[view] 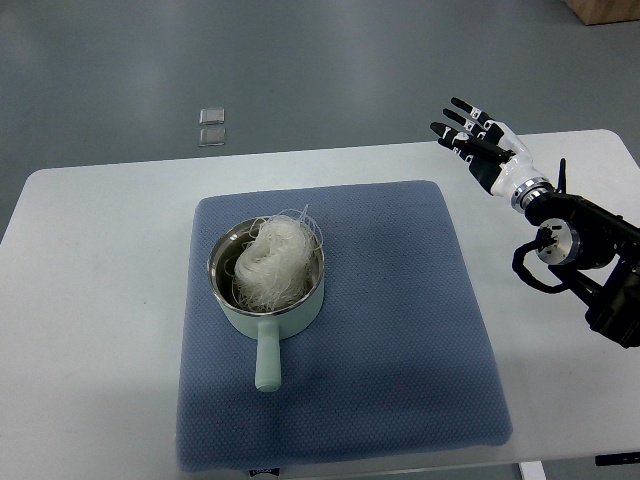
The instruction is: Put vermicelli into pot with right hand
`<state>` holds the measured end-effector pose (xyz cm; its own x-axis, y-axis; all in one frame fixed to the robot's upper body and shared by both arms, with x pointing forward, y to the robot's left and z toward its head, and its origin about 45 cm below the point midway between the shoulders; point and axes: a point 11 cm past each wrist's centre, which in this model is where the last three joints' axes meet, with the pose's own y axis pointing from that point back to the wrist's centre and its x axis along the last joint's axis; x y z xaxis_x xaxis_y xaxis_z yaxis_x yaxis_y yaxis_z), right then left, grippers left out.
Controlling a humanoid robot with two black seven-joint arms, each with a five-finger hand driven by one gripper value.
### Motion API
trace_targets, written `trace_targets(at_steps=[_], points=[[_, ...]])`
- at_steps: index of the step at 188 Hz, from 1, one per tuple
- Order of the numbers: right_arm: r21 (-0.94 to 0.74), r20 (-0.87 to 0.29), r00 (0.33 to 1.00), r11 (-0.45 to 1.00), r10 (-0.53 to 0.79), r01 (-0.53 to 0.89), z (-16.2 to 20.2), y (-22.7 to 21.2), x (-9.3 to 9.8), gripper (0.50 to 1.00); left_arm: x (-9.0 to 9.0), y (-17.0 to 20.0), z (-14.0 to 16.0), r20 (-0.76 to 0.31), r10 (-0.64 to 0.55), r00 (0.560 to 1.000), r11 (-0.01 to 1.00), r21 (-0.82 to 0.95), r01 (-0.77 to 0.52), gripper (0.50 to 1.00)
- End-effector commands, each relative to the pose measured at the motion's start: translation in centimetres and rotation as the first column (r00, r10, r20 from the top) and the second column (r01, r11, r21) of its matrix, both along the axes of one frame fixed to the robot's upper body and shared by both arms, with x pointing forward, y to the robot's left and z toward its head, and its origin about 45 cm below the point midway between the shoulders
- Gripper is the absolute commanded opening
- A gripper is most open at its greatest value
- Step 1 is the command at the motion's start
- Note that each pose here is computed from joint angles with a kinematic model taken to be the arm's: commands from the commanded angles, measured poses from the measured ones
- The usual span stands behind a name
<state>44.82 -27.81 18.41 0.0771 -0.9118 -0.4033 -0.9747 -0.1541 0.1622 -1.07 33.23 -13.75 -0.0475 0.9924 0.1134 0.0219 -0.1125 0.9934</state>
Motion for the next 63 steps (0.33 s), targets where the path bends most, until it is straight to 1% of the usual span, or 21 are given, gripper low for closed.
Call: trace_targets(at_steps=[1, 36, 63], points=[[0.020, -0.014, 1.000, 1.000, -0.015, 0.015, -0.7, -0.3, -0.5, 0.928, -0.1, -0.1, 0.0, -0.001, 0.000, 1.000, 1.000, -0.002, 0.000, 1.000], [0.016, -0.046, 0.999, 0.999, -0.027, 0.028, -2.4, -1.1, -1.6, 0.930, -0.1, 0.1, 0.0, -0.001, 0.000, 1.000, 1.000, 0.001, 0.000, 1.000], [0.015, -0.063, 0.998, 1.000, -0.016, 0.017, -3.3, -0.8, -2.3, 0.928, -0.1, 0.1, 0.0, -0.002, -0.001, 1.000, 1.000, 0.005, 0.001, 1.000]])
